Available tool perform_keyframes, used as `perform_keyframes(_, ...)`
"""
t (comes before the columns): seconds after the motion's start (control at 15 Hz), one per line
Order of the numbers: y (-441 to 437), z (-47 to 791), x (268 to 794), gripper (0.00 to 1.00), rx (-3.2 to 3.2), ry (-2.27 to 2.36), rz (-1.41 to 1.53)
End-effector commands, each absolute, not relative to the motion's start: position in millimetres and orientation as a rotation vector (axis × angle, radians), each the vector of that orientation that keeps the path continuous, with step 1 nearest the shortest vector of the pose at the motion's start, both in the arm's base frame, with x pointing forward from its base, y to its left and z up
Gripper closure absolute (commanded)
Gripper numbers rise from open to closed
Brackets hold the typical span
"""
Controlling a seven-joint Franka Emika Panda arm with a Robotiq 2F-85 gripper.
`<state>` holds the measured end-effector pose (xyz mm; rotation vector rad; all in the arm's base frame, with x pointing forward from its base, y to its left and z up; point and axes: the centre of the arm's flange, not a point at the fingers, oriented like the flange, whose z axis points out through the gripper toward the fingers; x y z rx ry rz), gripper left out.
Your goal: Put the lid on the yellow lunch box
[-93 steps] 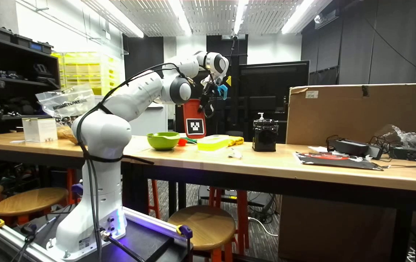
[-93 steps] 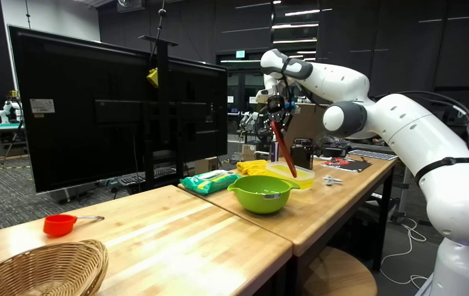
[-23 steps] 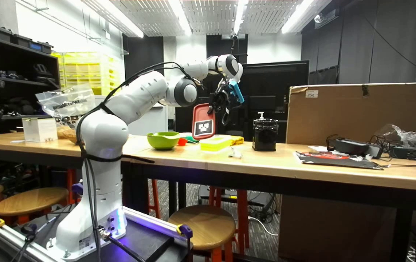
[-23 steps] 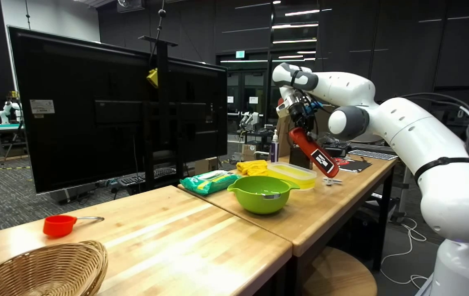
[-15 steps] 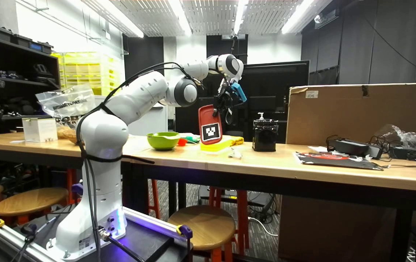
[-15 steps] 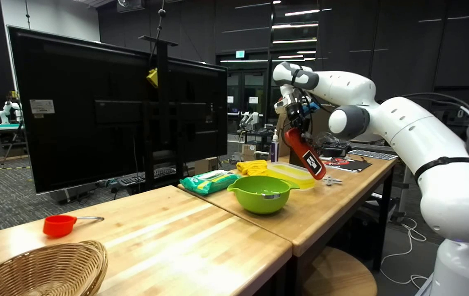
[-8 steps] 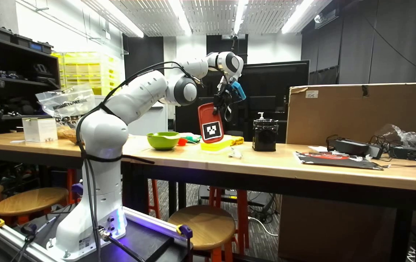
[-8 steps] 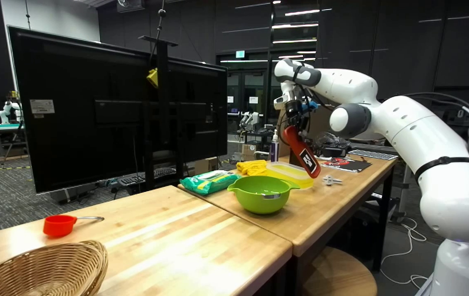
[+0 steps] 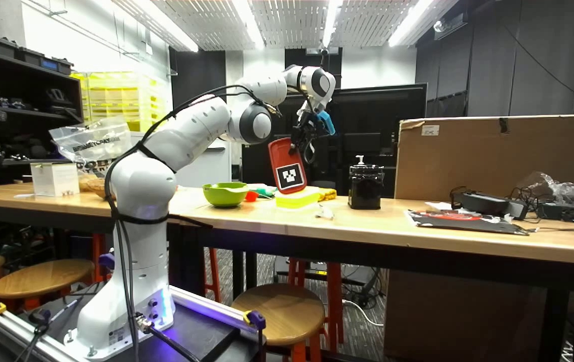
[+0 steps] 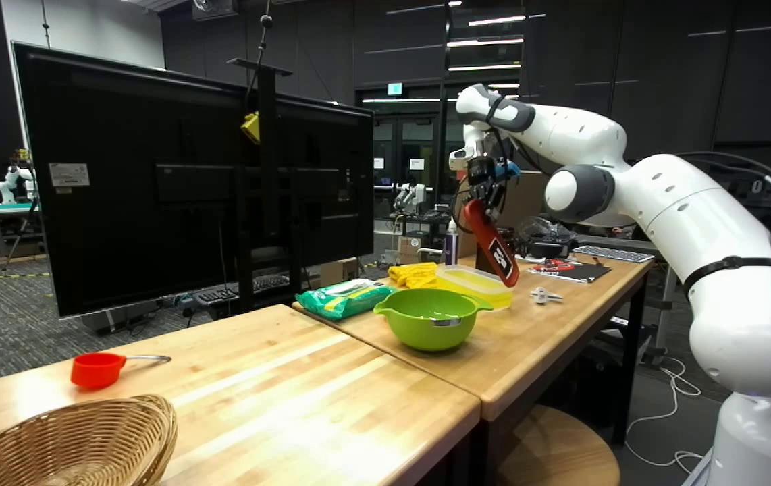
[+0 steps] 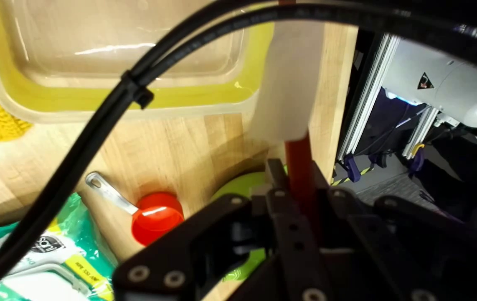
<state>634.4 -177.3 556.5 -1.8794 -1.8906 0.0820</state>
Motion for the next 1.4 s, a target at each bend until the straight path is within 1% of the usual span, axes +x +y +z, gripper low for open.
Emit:
perform_keyframes(0.0,-193,608,687,0.97,-1.830,-1.905,0.041)
perform_keyframes(0.6,-185,623,684,0.97,-1.767,-1.950,-0.066)
perform_keyframes(1.33,-186,620,692,0.97,-1.736,-1.994,-0.155)
